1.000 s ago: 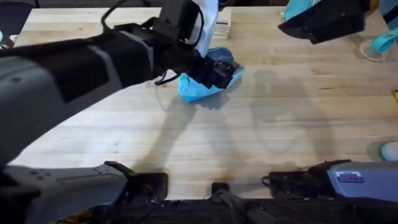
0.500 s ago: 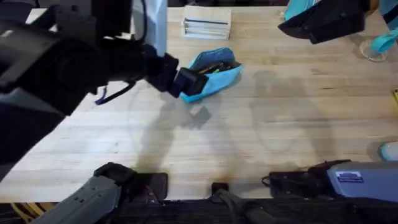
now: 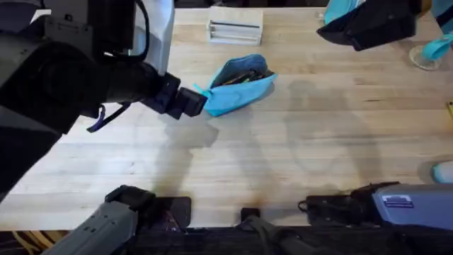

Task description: Unzip the bag, pick up the pens from the table one at a time and place them inside, then zip the bag closed.

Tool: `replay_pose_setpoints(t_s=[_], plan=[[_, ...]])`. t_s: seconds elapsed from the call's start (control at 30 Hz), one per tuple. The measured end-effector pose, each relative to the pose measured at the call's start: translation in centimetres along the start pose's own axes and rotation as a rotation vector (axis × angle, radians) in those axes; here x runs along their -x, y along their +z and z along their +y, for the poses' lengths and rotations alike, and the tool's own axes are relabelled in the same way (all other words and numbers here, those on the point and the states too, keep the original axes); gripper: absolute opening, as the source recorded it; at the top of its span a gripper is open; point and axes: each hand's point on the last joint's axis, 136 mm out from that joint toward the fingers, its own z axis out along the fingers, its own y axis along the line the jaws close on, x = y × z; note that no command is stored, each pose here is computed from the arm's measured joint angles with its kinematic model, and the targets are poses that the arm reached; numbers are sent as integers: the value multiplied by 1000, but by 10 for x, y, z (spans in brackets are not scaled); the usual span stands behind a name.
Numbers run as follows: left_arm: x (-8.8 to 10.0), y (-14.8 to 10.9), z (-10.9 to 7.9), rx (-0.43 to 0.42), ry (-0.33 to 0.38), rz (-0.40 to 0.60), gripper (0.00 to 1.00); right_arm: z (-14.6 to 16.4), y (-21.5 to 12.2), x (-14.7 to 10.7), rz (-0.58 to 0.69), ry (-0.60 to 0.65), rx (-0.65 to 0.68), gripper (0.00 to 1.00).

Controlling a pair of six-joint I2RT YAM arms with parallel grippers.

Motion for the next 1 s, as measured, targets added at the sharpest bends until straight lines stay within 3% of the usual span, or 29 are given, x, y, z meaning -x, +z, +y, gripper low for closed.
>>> replay_pose_setpoints(t_s=[0.23, 0.27, 0.53, 0.77, 1.0], plan=[[-17, -1, 11, -19, 121, 49, 993, 4, 0, 8, -46, 34, 22, 996], [-20, -3, 17, -51, 167, 33, 993, 1, 2, 15, -73, 59, 22, 996], [-29, -10, 36, -148, 262, -88, 993, 0, 18, 29, -90, 151, 51, 996], [-54, 2, 26, -259, 333, -199, 993, 10, 34, 38, -91, 181, 92, 996], [-66, 16, 18, -292, 407, -308, 994, 30, 87, 38, -42, 274, 167, 997]])
